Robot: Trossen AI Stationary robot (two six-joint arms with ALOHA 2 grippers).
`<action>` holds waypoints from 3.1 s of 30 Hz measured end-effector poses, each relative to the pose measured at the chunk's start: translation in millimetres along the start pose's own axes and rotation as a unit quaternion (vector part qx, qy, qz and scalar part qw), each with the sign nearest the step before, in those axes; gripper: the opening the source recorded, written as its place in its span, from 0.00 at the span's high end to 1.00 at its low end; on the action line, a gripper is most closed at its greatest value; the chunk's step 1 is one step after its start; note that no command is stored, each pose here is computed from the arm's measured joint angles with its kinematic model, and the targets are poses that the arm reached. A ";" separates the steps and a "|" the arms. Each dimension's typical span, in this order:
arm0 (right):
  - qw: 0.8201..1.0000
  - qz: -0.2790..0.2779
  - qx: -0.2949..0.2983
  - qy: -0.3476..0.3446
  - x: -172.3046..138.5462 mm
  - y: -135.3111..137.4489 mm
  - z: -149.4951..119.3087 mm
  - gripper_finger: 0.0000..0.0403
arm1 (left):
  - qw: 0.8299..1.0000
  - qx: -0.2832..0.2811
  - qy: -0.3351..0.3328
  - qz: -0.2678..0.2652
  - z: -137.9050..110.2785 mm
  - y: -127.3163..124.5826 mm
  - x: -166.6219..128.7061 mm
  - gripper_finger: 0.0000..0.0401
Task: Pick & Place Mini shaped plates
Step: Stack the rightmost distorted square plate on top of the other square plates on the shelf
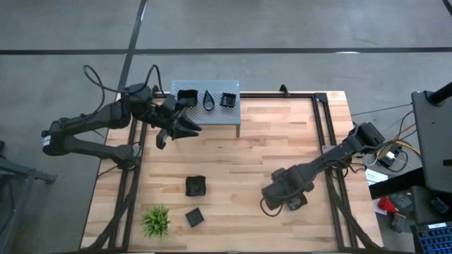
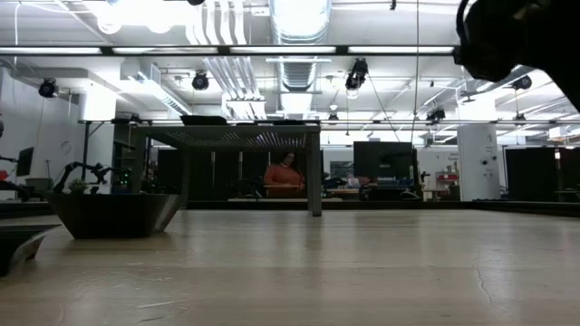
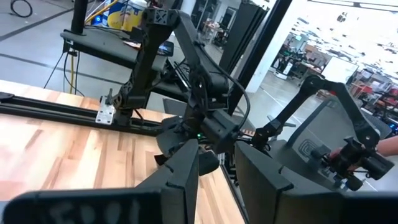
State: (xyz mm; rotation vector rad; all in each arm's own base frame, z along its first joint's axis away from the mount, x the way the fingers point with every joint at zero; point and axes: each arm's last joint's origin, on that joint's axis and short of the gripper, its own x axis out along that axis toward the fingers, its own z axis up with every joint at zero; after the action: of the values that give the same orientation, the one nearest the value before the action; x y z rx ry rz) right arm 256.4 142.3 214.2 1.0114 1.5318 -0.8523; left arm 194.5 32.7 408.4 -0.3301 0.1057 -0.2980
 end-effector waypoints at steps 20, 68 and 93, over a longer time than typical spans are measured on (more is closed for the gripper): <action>1.000 0.023 0.008 0.009 42.3 -9.0 4.7 0.73 | 1.000 -0.004 0.000 0.003 -0.6 2.4 3.1 0.75; 0.928 0.307 -0.211 0.025 -72.9 54.7 -1.2 0.98 | 1.000 0.002 0.006 -0.012 -5.5 4.2 4.9 0.75; 0.623 0.686 -0.348 -0.145 -235.0 91.8 46.9 0.98 | 0.958 -0.118 0.032 -0.258 9.4 -7.3 22.1 0.75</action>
State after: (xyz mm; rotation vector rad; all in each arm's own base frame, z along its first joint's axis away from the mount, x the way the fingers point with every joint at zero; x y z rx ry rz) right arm 377.3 96.4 435.9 0.9970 0.3334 0.6466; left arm 215.0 22.3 418.6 -0.5864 0.1187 -0.8186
